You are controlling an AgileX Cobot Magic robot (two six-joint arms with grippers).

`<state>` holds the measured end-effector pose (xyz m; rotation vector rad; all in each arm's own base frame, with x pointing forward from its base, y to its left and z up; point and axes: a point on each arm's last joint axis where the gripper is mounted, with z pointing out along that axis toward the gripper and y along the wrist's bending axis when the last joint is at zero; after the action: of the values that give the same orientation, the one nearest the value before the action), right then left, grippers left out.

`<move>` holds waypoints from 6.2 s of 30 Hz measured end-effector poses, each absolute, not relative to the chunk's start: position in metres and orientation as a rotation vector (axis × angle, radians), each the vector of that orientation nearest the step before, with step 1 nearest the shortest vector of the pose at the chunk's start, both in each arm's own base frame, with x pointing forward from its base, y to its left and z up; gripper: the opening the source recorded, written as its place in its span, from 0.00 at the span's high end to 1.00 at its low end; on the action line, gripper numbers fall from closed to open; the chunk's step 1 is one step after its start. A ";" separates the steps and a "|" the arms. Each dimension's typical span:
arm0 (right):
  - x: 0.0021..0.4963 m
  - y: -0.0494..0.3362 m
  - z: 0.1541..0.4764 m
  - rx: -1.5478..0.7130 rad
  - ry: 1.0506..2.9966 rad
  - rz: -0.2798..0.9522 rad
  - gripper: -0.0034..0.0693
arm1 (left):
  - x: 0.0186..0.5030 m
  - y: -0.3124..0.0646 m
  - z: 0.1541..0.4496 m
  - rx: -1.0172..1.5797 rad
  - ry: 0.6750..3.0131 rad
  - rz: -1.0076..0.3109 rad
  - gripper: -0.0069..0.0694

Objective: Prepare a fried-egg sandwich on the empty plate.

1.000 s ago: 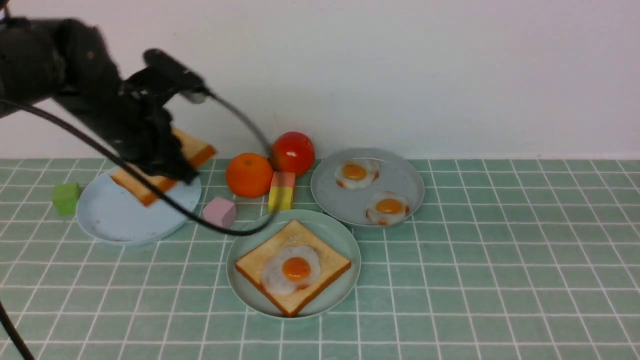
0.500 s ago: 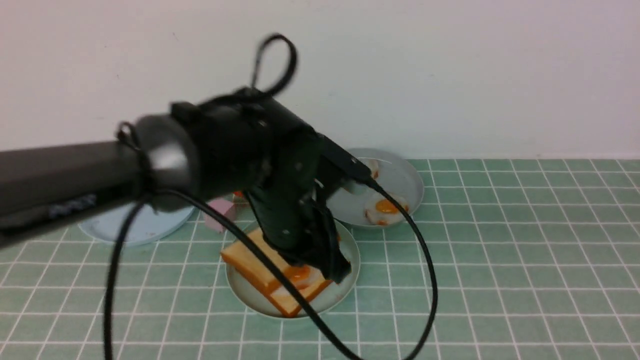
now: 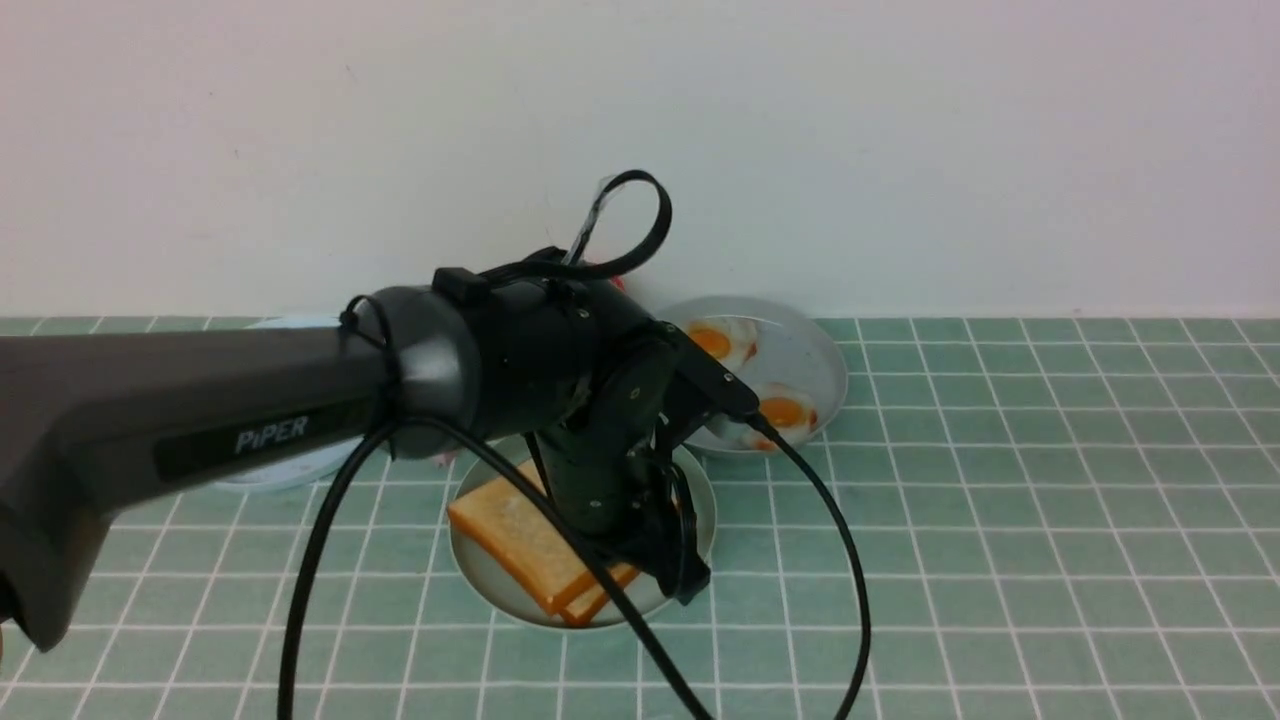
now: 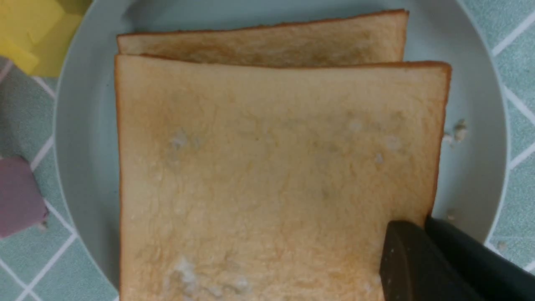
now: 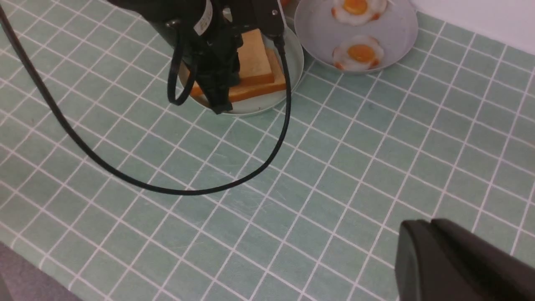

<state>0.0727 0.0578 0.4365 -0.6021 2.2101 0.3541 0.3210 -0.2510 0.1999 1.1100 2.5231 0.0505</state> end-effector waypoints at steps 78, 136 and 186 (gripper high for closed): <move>0.058 0.011 0.214 0.126 1.800 0.403 0.97 | 0.057 -0.047 0.228 0.389 1.594 -0.702 0.92; 0.052 0.008 0.174 -0.119 1.866 0.092 0.94 | 0.058 -0.025 0.231 0.163 1.545 -0.480 0.93; 0.052 0.008 0.174 -0.119 1.868 0.092 0.91 | 0.053 -0.003 0.170 -0.242 1.869 -0.219 0.93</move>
<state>0.0517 0.0081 0.1741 -0.1192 1.8677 0.0925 0.0526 -0.0026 0.1697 -0.2424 1.8689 -0.2191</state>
